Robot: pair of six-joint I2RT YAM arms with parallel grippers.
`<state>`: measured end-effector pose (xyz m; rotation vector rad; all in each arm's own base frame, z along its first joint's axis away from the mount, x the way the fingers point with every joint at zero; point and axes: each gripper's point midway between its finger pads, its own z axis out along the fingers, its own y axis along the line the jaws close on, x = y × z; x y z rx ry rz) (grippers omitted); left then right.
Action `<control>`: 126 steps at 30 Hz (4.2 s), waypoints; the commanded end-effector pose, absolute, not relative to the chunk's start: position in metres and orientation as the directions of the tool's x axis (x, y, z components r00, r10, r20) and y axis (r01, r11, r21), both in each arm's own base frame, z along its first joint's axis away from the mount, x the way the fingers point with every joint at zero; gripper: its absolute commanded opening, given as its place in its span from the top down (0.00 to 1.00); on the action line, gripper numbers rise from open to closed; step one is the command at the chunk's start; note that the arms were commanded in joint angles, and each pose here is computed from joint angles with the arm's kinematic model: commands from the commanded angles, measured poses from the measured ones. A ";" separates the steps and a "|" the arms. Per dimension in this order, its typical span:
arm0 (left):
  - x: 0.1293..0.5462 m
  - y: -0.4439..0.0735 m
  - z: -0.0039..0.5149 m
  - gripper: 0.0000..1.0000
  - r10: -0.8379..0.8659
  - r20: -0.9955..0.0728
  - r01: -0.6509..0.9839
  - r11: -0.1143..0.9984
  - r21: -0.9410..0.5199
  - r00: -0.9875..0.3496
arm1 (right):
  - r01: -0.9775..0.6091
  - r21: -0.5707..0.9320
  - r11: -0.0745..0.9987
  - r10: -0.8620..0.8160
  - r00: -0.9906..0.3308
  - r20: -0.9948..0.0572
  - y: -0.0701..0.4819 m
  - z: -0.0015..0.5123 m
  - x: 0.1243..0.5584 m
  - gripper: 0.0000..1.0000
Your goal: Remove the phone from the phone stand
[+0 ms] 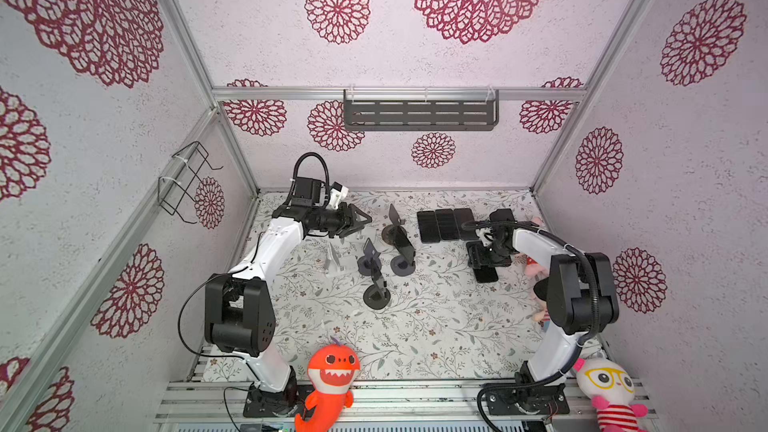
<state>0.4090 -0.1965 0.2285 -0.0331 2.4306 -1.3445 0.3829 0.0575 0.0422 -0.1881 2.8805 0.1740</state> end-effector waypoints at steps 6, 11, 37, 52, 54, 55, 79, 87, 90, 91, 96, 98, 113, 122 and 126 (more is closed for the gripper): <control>0.410 -0.191 0.254 0.52 -0.197 -0.369 0.212 0.543 -0.812 -0.908 | -0.152 0.124 0.981 -0.111 -0.951 -0.289 0.059 0.037 0.412 0.35; 0.411 -0.190 0.254 0.52 -0.199 -0.370 0.212 0.544 -0.812 -0.908 | -0.150 0.119 0.981 -0.112 -0.953 -0.281 0.056 0.031 0.419 0.33; 0.412 -0.190 0.249 0.52 -0.199 -0.363 0.204 0.547 -0.812 -0.910 | -0.152 0.096 0.984 -0.118 -0.948 -0.297 0.052 0.036 0.420 0.20; 0.412 -0.176 0.234 0.49 -0.164 -0.405 0.184 0.698 -0.692 -0.899 | -0.114 0.108 0.988 -0.036 -0.834 -0.551 0.053 0.147 0.421 0.11; 0.409 -0.172 0.228 0.47 -0.158 -0.402 0.164 0.736 -0.656 -0.902 | -0.071 0.090 0.993 -0.008 -0.825 -0.565 0.045 0.157 0.409 0.10; 0.407 -0.169 0.225 0.46 -0.168 -0.403 0.150 0.749 -0.645 -0.899 | -0.055 0.088 0.995 0.006 -0.815 -0.579 0.043 0.163 0.403 0.09; 0.286 -0.221 0.197 0.20 -0.158 -0.443 -0.023 0.955 -0.295 -0.883 | 0.056 0.157 0.986 0.153 -0.679 -0.718 0.034 0.182 0.340 0.07; 0.288 -0.228 0.175 0.25 -0.128 -0.432 -0.012 0.965 -0.261 -0.893 | 0.044 0.152 0.987 0.141 -0.678 -0.721 0.035 0.177 0.336 0.06; 0.287 -0.231 0.169 0.27 -0.119 -0.414 -0.007 0.965 -0.264 -0.902 | 0.041 0.147 0.988 0.136 -0.674 -0.726 0.034 0.177 0.332 0.06; 0.286 -0.232 0.168 0.29 -0.120 -0.410 -0.006 0.963 -0.269 -0.904 | 0.041 0.144 0.989 0.133 -0.673 -0.727 0.033 0.175 0.331 0.06; 0.286 -0.236 0.163 0.38 -0.127 -0.398 -0.008 0.958 -0.287 -0.908 | 0.033 0.134 0.990 0.121 -0.682 -0.721 0.034 0.169 0.328 0.06; 0.286 -0.237 0.161 0.40 -0.133 -0.393 -0.012 0.955 -0.296 -0.910 | 0.031 0.132 0.991 0.118 -0.686 -0.718 0.033 0.168 0.329 0.06; 0.286 -0.228 0.154 0.74 -0.149 -0.372 -0.045 0.960 -0.275 -0.916 | 0.004 0.137 0.991 0.100 -0.702 -0.705 0.038 0.159 0.329 0.06; 0.290 -0.226 0.152 0.86 -0.137 -0.370 -0.039 0.965 -0.260 -0.919 | -0.040 0.153 0.987 0.079 -0.715 -0.695 0.046 0.154 0.330 0.06; 0.290 -0.227 0.150 0.89 -0.131 -0.365 -0.032 0.964 -0.265 -0.922 | -0.165 0.260 0.952 0.071 -0.704 -0.707 0.074 0.155 0.333 0.02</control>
